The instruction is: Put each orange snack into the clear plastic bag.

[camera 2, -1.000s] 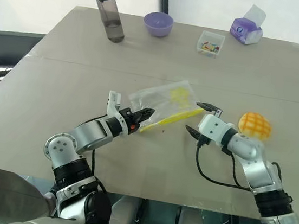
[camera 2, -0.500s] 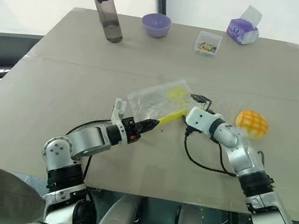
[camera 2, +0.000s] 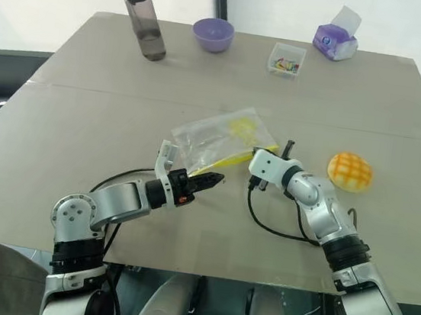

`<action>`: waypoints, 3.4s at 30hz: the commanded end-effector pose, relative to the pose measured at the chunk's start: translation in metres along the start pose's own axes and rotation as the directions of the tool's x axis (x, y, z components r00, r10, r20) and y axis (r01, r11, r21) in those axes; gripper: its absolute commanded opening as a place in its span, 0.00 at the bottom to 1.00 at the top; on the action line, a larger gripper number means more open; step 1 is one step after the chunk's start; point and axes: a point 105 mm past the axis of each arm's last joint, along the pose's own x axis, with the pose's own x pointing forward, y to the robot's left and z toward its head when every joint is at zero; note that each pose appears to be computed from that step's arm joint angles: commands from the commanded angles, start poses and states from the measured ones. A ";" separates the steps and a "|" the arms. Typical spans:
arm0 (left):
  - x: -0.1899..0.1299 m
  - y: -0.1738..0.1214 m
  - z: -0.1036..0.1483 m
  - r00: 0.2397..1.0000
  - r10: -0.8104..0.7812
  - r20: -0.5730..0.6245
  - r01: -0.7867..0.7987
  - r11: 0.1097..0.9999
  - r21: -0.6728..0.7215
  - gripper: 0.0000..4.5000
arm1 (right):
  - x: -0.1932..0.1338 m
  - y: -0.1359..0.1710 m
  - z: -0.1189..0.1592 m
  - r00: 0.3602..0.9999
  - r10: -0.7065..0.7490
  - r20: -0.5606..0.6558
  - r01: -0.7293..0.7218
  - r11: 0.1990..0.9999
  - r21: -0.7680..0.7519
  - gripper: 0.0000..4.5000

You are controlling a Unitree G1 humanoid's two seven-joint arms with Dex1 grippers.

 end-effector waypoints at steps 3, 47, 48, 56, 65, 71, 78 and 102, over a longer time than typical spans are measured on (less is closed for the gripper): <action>-0.008 -0.031 0.021 0.993 -0.027 0.114 -0.010 0.952 0.307 0.00 | -0.007 -0.052 0.020 0.984 -0.180 0.010 0.179 0.982 0.065 0.03; -0.012 -0.036 0.069 0.906 0.118 0.406 -0.409 0.006 0.912 0.66 | -0.006 -0.068 0.025 0.976 -0.195 -0.101 0.206 0.972 0.116 0.00; -0.010 -0.035 0.068 0.909 0.116 0.399 -0.402 0.004 0.915 0.66 | -0.006 -0.069 0.026 0.975 -0.200 -0.097 0.211 0.971 0.116 0.00; 0.003 -0.028 0.065 0.914 0.117 0.390 -0.396 0.035 0.918 0.66 | -0.006 -0.070 0.033 0.975 -0.206 -0.081 0.215 0.969 0.118 0.00; 0.007 -0.018 0.066 0.909 0.135 0.394 -0.401 0.028 0.916 0.39 | -0.007 -0.063 0.034 0.979 -0.188 -0.079 0.197 0.972 0.129 0.00; 0.009 -0.021 0.064 0.911 0.117 0.395 -0.402 0.037 0.915 0.00 | -0.008 -0.063 0.034 0.979 -0.189 -0.078 0.198 0.971 0.131 0.00; 0.010 -0.024 0.060 0.918 0.101 0.385 -0.388 0.011 0.922 0.00 | -0.006 -0.058 0.037 0.986 -0.157 -0.062 0.164 0.979 0.123 0.00; 0.012 -0.025 0.056 0.929 0.082 0.361 -0.364 0.025 0.931 0.00 | -0.027 -0.052 0.034 0.979 -0.205 0.006 0.197 0.949 0.247 0.02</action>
